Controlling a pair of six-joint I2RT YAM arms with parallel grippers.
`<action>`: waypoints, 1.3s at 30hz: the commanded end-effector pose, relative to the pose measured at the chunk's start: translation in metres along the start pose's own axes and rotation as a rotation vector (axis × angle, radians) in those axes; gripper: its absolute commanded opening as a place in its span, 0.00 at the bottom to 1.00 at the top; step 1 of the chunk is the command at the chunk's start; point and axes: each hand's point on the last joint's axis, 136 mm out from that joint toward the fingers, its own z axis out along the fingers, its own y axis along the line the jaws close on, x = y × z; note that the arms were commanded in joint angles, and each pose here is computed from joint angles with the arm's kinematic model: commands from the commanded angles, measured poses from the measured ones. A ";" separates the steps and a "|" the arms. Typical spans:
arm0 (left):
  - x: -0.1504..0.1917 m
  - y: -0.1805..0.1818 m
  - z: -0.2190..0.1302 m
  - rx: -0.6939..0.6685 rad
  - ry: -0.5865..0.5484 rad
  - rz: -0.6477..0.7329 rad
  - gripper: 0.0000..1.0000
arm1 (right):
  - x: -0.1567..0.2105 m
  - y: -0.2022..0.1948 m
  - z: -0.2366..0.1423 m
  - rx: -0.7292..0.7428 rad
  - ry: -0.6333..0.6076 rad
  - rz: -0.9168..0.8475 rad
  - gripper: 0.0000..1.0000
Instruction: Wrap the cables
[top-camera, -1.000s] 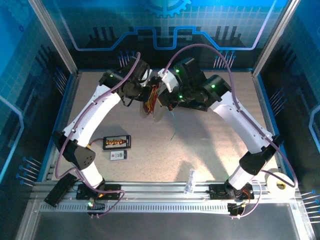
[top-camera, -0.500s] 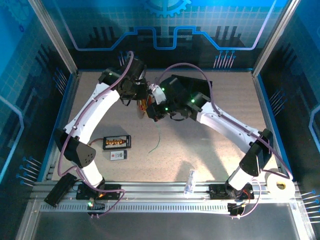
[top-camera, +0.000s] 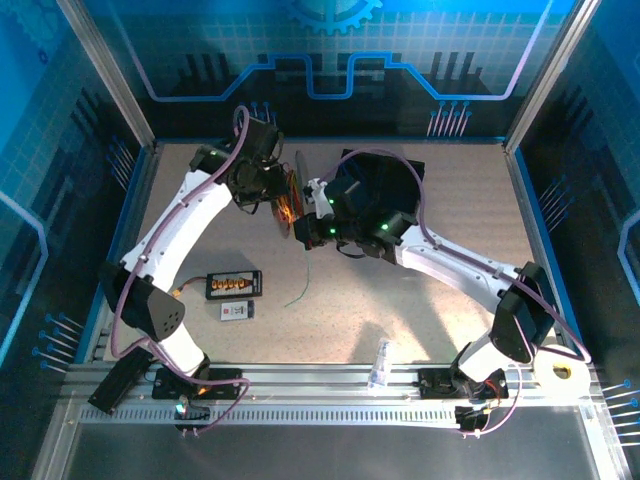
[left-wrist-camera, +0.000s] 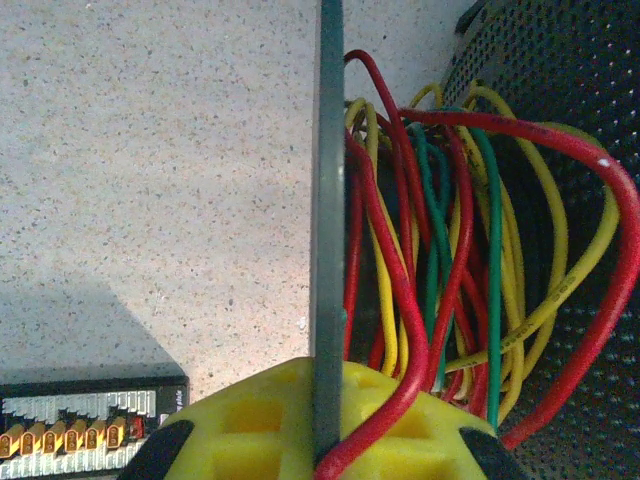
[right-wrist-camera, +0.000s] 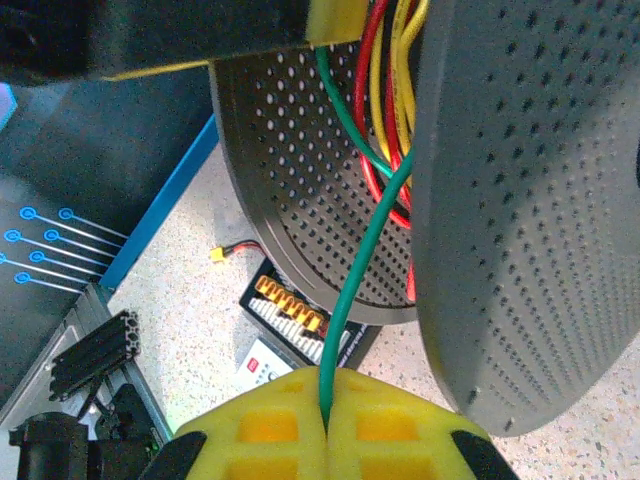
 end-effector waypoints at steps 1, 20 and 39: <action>-0.078 0.000 -0.047 0.060 -0.370 -0.172 0.00 | 0.022 0.040 -0.010 -0.088 0.079 -0.007 0.00; -0.079 -0.010 -0.041 0.166 -0.340 -0.244 0.00 | 0.059 -0.031 0.027 0.145 0.049 -0.007 0.00; -0.075 -0.013 -0.035 0.187 -0.313 -0.241 0.00 | 0.078 -0.073 0.050 0.269 0.128 -0.039 0.00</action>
